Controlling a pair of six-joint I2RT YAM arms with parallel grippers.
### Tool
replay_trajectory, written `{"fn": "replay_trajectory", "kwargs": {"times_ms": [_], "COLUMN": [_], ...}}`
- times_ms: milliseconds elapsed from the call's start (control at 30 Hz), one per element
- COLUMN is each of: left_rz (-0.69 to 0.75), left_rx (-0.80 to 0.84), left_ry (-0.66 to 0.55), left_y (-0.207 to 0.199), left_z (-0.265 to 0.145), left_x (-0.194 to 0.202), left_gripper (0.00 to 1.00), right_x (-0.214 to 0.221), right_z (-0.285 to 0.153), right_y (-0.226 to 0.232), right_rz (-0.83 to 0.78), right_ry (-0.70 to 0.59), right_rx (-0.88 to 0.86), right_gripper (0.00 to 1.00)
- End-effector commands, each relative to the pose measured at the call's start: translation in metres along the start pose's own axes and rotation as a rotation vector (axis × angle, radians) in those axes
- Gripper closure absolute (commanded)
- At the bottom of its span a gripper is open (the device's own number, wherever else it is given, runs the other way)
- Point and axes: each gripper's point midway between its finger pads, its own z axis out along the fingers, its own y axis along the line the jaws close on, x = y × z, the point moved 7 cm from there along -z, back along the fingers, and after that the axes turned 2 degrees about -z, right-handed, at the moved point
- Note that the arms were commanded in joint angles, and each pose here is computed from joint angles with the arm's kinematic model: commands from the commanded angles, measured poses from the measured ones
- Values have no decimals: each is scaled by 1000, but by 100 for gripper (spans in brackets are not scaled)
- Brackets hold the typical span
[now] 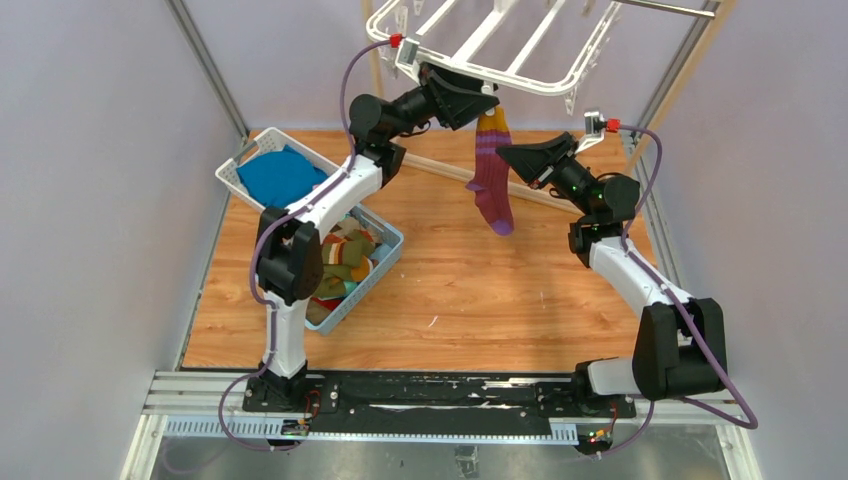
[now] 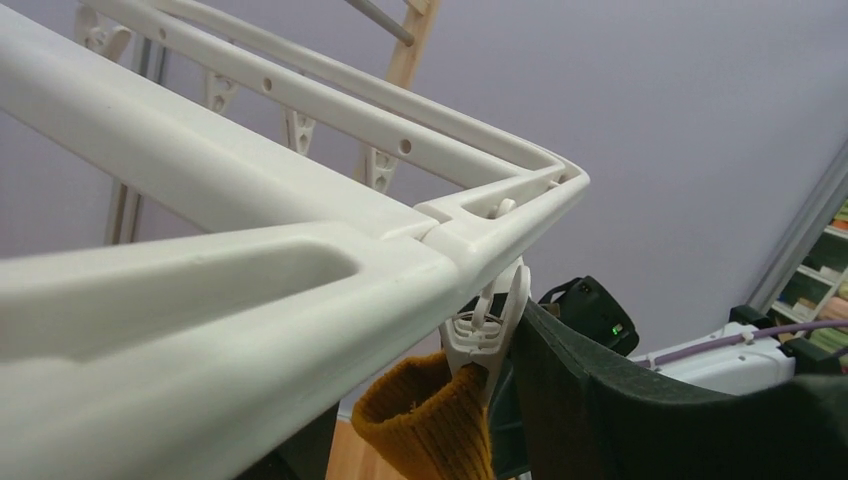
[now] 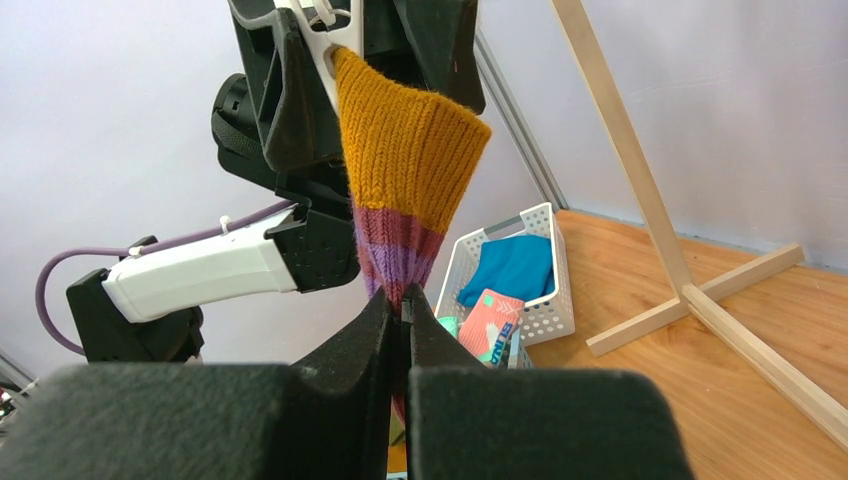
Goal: Remove the socks clipped to the hanger
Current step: Remove the sock from the hanger.
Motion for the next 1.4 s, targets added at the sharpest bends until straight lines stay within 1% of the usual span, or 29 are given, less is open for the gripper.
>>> {"fn": "replay_trajectory", "kwargs": {"times_ms": [0,67,100,167,200,233,467,500,567,633,667,767,867,933,1033,1133,1367], "left_rz": [23,18,14,7,4,-6,-18,-14,-17,-13,-15,-10,-12,-23,-16,-23,-30], "left_rx": [42,45,47,47,42,29,37,50,58,60,54,48,38,24,16,8,5], "left_ry": [-62,-71,-74,-80,-82,-83,-94,-96,-103,-109,-111,-116,-139,-158,-156,-151,-144], "left_y": [-8,-9,-10,-12,-12,-11,-19,-21,-23,-23,-22,-20,-19,-18,-16,-14,-11], "left_z": [4,4,4,4,4,3,1,1,0,-1,-2,-3,-3,-3,-2,-3,-4], "left_x": [-15,-16,-16,-17,-17,-17,-20,-20,-21,-20,-18,-18,-19,-21,-21,-19,-15], "left_gripper": [40,44,48,68,91,100,100,98,73,54,46,34,26,24,30,40,57], "right_x": [-5,-5,-4,-3,-3,-2,-1,-1,-1,-1,-1,-1,-1,0,1,0,1], "right_z": [-1,-1,-1,-2,-2,-2,-4,-5,-6,-6,-7,-7,-8,-8,-8,-8,-9], "right_y": [1,0,-1,-2,-2,-2,-5,-6,-7,-7,-7,-5,-6,-6,-7,-7,-7], "right_rz": [-25,-25,-23,-23,-23,-23,-26,-25,-23,-23,-23,-24,-22,-20,-18,-17,-18], "right_ry": [-3,-1,0,2,2,3,4,5,5,5,5,3,4,5,7,6,6], "right_rx": [-16,-14,-12,-9,-8,-6,7,10,13,15,14,14,16,16,18,18,18], "right_gripper": [100,100,100,100,100,100,100,100,100,100,100,100,100,100,100,100,100]}}
